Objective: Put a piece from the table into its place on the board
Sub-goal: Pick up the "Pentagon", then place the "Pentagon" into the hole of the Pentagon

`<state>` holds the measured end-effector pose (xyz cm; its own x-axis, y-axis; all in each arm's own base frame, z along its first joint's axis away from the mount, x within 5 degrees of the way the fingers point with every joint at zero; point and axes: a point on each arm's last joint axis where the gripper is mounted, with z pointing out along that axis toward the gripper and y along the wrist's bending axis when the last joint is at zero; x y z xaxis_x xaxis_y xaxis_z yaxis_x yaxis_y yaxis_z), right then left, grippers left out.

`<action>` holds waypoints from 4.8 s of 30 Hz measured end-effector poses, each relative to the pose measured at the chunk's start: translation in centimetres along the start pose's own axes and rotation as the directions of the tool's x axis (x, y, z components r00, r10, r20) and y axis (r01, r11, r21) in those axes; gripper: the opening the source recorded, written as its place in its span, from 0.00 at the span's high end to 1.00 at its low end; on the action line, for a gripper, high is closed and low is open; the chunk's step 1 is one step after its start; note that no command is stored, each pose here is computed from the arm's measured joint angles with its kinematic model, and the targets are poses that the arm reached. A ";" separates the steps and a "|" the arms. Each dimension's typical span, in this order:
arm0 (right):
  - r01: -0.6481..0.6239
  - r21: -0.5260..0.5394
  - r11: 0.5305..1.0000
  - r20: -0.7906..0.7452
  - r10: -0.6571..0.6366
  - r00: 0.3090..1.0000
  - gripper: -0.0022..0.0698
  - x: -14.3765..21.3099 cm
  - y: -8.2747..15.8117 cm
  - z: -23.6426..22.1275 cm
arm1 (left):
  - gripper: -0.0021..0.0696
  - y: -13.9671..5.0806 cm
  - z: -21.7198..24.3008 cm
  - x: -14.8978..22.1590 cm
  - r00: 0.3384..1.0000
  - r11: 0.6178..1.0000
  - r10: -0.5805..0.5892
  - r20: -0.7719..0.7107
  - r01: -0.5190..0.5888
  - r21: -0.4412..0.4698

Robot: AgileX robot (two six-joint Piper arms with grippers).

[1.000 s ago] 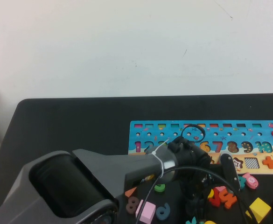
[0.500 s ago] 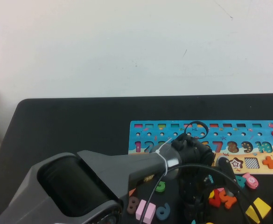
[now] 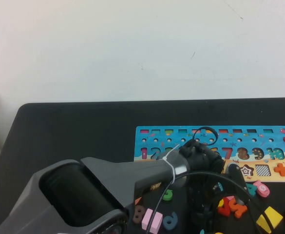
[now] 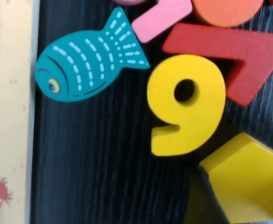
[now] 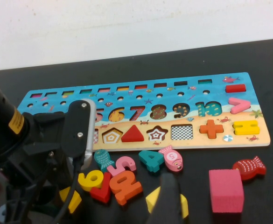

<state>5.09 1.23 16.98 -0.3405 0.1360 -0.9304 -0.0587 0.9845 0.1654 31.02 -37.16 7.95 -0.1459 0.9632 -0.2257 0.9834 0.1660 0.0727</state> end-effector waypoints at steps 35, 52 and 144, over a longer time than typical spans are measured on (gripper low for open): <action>0.000 0.000 1.000 0.000 0.000 1.000 0.15 0.0 0.0 0.0 | 0.53 2.0 -4.6 -2.6 0.998 0.995 0.063 -0.015 -0.064 -0.072; 0.000 0.000 1.000 0.000 0.000 1.000 0.15 0.0 0.0 0.0 | 0.53 3.7 -4.8 -2.5 0.998 0.995 0.016 0.062 -0.010 -0.101; 0.000 0.000 1.000 0.000 0.000 1.000 0.15 0.0 0.0 0.0 | 0.50 9.0 0.2 -3.2 0.931 0.974 -0.208 0.301 0.226 -0.023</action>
<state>5.09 1.23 16.98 -0.3405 0.1360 -0.9304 -0.0587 0.9845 0.1654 40.36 -38.78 9.12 -0.3084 0.7981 -0.5176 0.9224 0.3840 0.0424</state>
